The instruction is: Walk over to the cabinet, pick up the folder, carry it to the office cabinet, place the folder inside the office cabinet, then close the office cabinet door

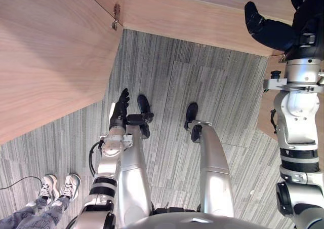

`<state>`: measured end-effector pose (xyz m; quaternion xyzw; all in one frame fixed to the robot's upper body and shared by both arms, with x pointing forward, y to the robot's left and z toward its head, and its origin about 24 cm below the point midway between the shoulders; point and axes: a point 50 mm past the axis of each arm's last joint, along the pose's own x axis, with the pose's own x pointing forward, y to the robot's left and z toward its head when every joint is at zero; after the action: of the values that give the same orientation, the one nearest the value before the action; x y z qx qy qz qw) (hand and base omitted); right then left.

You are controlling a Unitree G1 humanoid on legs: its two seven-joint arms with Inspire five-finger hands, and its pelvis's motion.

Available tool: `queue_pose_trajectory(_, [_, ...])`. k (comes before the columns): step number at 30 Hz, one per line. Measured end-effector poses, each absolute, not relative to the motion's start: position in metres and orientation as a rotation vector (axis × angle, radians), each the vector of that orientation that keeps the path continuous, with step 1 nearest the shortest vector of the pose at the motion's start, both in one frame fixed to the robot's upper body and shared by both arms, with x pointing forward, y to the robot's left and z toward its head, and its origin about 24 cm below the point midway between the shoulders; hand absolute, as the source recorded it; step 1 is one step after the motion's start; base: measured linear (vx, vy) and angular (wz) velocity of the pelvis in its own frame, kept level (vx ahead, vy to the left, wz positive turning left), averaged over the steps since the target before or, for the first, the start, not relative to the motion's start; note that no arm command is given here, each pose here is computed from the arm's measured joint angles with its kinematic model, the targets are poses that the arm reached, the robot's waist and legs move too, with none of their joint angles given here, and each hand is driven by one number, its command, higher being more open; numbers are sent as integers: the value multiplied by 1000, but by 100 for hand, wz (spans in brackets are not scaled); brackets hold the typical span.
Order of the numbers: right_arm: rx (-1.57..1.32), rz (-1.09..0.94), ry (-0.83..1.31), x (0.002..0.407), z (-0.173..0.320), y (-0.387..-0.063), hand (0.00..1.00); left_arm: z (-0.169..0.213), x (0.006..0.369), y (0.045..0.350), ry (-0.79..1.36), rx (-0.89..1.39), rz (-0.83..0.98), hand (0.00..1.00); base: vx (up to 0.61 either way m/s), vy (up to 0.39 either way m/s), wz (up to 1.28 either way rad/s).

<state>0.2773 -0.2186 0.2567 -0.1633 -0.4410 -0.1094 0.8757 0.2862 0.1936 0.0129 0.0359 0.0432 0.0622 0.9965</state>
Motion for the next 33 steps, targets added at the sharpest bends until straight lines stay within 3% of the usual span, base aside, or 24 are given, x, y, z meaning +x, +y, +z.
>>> queue_pose_trajectory(16, [-567,-341,-803,308,249,-216,0,17,291,193,74,110,136,100,-2,4,0])
queue_pose_trajectory(33, [-630,-382,-788,345,304,-224,0,15,295,194,95,113,168,100,-5,3,1])
